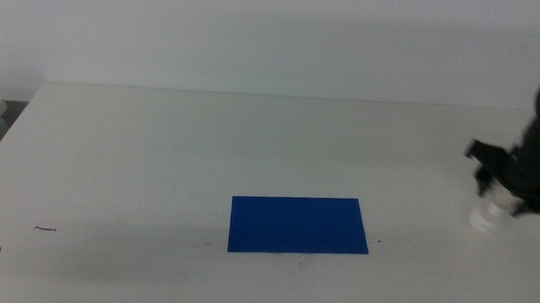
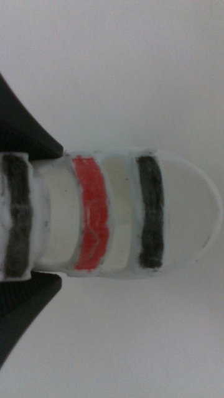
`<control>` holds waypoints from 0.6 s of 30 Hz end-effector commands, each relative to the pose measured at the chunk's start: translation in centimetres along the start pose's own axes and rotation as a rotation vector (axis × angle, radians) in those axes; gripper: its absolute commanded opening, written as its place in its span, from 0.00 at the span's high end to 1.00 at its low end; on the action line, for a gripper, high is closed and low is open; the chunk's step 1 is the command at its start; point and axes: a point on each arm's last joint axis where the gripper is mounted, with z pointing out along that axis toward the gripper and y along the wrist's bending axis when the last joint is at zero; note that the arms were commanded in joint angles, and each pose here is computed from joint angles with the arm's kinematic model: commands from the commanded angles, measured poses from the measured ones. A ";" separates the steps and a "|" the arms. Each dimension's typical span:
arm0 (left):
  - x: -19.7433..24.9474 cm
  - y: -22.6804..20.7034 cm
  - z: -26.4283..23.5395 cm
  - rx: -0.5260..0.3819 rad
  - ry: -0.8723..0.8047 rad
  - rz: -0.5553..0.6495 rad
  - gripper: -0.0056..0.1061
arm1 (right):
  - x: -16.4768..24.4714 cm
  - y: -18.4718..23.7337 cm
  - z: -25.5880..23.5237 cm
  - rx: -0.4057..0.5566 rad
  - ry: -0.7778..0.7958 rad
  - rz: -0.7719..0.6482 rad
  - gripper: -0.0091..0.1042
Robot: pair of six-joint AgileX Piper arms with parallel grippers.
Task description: Use one arm to grab the shoe from the table and place it on the mat.
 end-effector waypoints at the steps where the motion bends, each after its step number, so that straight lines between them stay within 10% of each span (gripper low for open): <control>1: -0.1 0.0 0.0 0.001 -0.006 -0.007 0.11 | 1.2 2.3 -2.4 -0.059 -0.029 0.007 0.77; 18: -0.1 0.0 0.0 0.001 -0.006 -0.007 0.11 | 16.5 19.1 -4.6 -0.148 0.068 -0.256 0.74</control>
